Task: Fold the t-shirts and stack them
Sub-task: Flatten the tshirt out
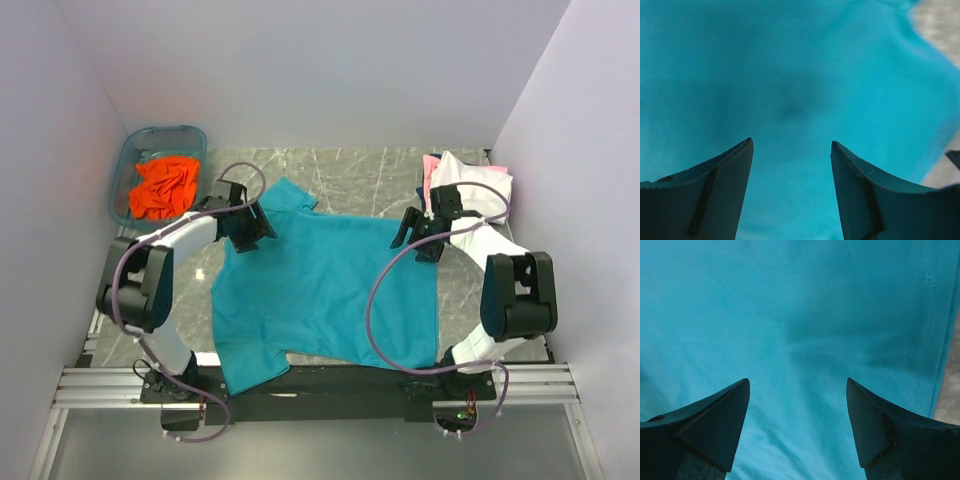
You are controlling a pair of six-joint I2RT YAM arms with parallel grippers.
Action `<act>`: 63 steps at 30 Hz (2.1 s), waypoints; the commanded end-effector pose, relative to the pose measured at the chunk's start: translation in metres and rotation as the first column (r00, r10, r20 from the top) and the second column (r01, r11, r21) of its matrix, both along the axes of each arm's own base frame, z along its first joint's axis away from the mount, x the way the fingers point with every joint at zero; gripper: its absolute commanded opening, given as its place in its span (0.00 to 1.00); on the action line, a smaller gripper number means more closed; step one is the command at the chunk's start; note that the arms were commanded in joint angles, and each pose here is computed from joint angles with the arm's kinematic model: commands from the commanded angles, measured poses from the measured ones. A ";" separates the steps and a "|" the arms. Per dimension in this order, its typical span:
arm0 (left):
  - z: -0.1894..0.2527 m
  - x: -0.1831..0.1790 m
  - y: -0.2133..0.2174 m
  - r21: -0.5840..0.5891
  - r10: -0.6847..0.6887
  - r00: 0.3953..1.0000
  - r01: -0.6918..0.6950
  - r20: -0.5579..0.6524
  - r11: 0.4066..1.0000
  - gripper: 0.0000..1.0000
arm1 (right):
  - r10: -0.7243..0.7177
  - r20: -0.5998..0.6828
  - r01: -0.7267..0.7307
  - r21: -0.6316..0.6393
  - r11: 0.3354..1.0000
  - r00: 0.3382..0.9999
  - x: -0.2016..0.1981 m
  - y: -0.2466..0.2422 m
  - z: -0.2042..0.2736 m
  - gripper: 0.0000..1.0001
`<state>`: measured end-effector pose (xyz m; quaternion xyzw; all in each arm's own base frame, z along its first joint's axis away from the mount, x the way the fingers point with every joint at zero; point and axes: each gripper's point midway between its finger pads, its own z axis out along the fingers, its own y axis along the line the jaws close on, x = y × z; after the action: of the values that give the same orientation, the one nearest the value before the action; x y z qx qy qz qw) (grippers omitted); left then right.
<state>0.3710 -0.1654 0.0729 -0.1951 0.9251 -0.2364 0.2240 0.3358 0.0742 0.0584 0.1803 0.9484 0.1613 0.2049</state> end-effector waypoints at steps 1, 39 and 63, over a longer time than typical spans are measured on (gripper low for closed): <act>-0.016 0.008 0.003 0.079 -0.017 1.000 0.017 0.000 0.997 0.68 | -0.015 -0.047 0.015 0.003 1.000 0.999 0.001 0.002 -0.011 0.84; -0.072 0.138 0.011 0.201 -0.056 0.997 0.067 -0.060 0.977 0.69 | 0.003 -0.153 -0.003 0.001 1.000 0.988 0.103 0.011 -0.023 0.81; 0.083 0.173 0.013 0.176 -0.030 0.949 -0.027 0.313 0.984 0.70 | 0.067 -0.005 -0.066 0.133 0.989 0.998 0.139 0.035 0.050 0.80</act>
<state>0.5426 -0.1601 0.0707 -0.1440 0.9277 -0.1734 0.2977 0.4706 0.0989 0.0617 0.1821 0.9536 0.1935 0.1413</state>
